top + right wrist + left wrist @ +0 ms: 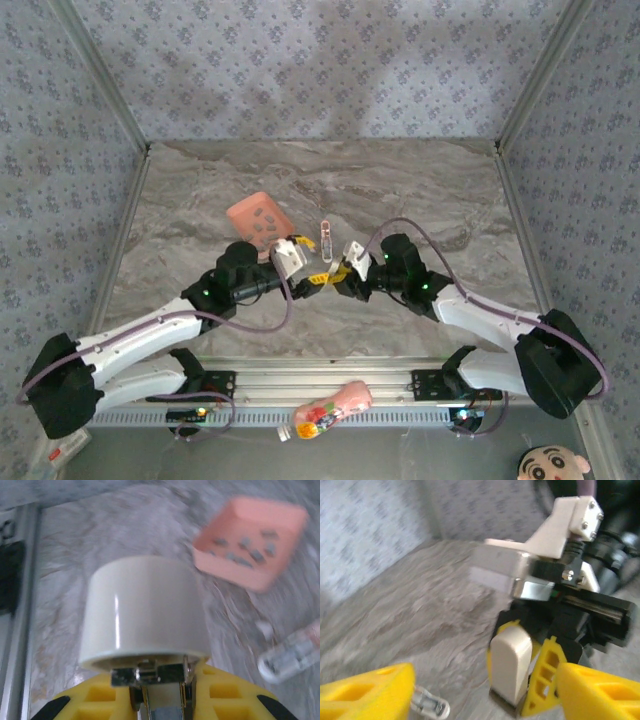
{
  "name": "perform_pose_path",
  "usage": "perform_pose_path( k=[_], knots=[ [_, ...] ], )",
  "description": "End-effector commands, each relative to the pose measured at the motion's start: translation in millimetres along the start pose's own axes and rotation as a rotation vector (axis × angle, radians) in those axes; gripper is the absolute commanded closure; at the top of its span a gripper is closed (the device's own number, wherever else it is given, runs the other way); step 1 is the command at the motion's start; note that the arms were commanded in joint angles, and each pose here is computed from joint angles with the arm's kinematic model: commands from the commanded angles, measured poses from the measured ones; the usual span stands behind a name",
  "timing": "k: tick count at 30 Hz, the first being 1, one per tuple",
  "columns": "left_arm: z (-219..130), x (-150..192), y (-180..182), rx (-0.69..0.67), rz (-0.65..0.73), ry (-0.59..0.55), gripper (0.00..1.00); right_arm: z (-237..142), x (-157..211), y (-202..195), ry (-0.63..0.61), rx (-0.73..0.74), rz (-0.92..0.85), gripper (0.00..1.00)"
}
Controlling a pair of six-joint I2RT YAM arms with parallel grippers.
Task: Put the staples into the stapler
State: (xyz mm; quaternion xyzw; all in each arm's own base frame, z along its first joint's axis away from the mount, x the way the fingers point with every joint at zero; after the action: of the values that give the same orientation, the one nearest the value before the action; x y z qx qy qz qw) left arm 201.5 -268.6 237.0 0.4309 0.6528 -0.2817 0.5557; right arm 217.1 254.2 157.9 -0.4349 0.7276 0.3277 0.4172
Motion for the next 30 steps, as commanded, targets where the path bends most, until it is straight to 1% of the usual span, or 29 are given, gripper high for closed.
perform_pose_path(
  k=[1, 3, 5, 7, 10, 14, 18, 24, 30],
  knots=[
    [-11, 11, 41, -0.255, -0.229, 0.068, 0.18, -2, 6, -40, 0.074, 0.253, 0.365, 0.8],
    [-20, 20, 63, -0.401, -0.31, 0.106, 0.18, -2, 15, -56, 0.136, 0.358, 0.519, 0.8],
    [-31, 33, 85, -0.548, -0.395, 0.148, 0.15, -1, 24, -71, 0.224, 0.45, 0.64, 0.8],
    [-40, 46, 98, -0.63, -0.459, 0.181, 0.15, 3, 27, -81, 0.291, 0.51, 0.694, 0.79],
    [-48, 63, 108, -0.706, -0.518, 0.222, 0.15, 15, 29, -94, 0.333, 0.567, 0.722, 0.79],
    [-51, 76, 111, -0.736, -0.543, 0.278, 0.15, 30, 30, -109, 0.373, 0.627, 0.726, 0.78],
    [-52, 81, 112, -0.748, -0.545, 0.297, 0.15, 39, 36, -122, 0.423, 0.692, 0.751, 0.77],
    [-51, 85, 113, -0.745, -0.545, 0.307, 0.15, 42, 41, -137, 0.418, 0.766, 0.752, 0.76],
    [-48, 86, 113, -0.736, -0.544, 0.303, 0.15, 48, 43, -147, 0.429, 0.786, 0.762, 0.75]
  ],
)
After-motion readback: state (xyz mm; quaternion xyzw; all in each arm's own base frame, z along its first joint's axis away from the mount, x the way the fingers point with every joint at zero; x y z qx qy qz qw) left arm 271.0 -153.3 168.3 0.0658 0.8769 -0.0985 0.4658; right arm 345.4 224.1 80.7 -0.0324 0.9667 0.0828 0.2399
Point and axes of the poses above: each hand's point on the last joint's axis, 136 mm out from that joint toward the fingers, its own z axis out along the fingers, its own y axis along the line the jaws close on, x = y × z, the point moved 3 cm from there along -z, back along the fingers
